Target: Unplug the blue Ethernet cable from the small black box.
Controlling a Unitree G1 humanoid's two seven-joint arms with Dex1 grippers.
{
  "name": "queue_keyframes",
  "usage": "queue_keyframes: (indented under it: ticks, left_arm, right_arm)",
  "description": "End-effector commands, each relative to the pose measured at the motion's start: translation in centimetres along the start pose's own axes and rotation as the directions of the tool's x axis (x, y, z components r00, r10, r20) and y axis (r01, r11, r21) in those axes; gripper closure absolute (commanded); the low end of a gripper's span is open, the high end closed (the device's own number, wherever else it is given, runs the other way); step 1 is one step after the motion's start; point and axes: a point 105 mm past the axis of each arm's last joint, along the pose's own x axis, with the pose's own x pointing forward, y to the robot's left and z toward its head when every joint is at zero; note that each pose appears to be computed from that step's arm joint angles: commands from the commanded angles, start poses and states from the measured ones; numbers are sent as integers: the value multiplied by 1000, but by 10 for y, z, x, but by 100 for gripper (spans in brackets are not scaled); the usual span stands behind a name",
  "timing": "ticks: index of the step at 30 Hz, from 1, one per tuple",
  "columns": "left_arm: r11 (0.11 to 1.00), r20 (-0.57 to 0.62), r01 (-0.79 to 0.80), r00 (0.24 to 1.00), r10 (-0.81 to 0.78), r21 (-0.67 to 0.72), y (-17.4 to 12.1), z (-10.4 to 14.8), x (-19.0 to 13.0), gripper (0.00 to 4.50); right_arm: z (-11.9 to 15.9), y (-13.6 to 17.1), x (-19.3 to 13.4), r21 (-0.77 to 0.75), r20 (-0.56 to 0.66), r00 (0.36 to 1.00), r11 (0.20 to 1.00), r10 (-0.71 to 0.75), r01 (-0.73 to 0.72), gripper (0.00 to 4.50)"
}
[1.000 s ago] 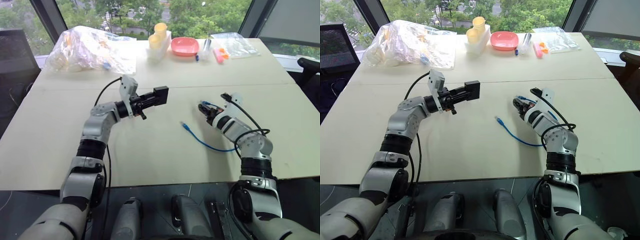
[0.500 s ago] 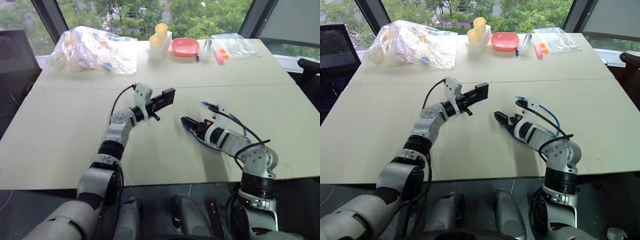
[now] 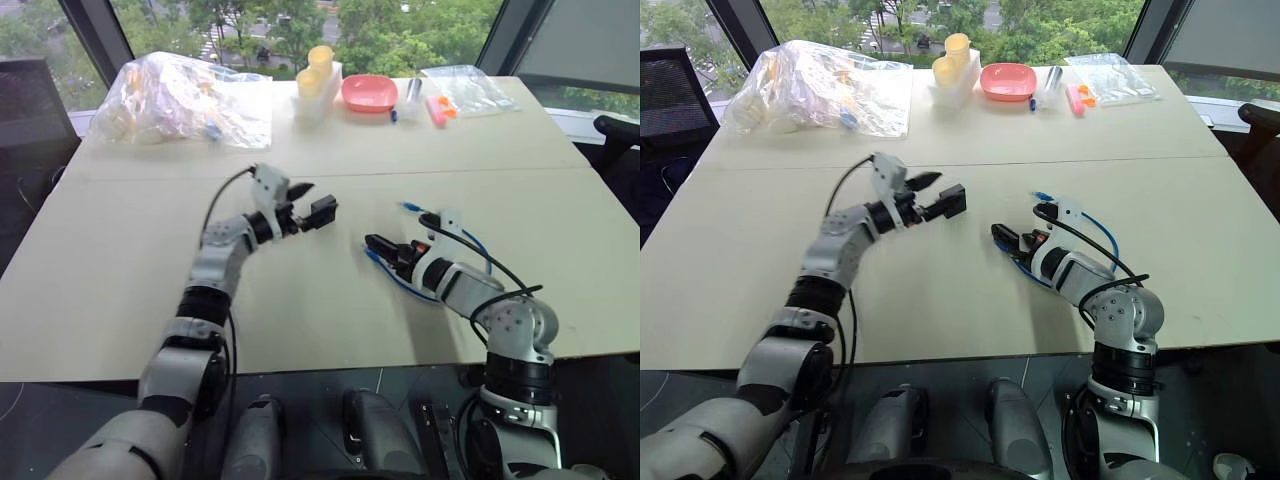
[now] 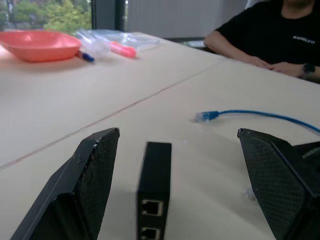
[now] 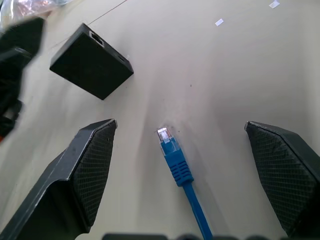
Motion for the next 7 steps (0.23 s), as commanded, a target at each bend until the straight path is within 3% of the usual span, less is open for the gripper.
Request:
queue_keyframes:
  ticks: [1, 7]
  left_arm:
    - [999, 54, -36, 998, 36, 9, 4, 39, -22, 47]
    - [975, -72, -214, 975, 209, -62, 14, 38, -85, 47]
  right_arm:
    - [12, 11, -11, -102, 40, 997, 993, 71, -66, 20]
    - [4, 14, -36, -398, -44, 982, 898, 186, -188, 20]
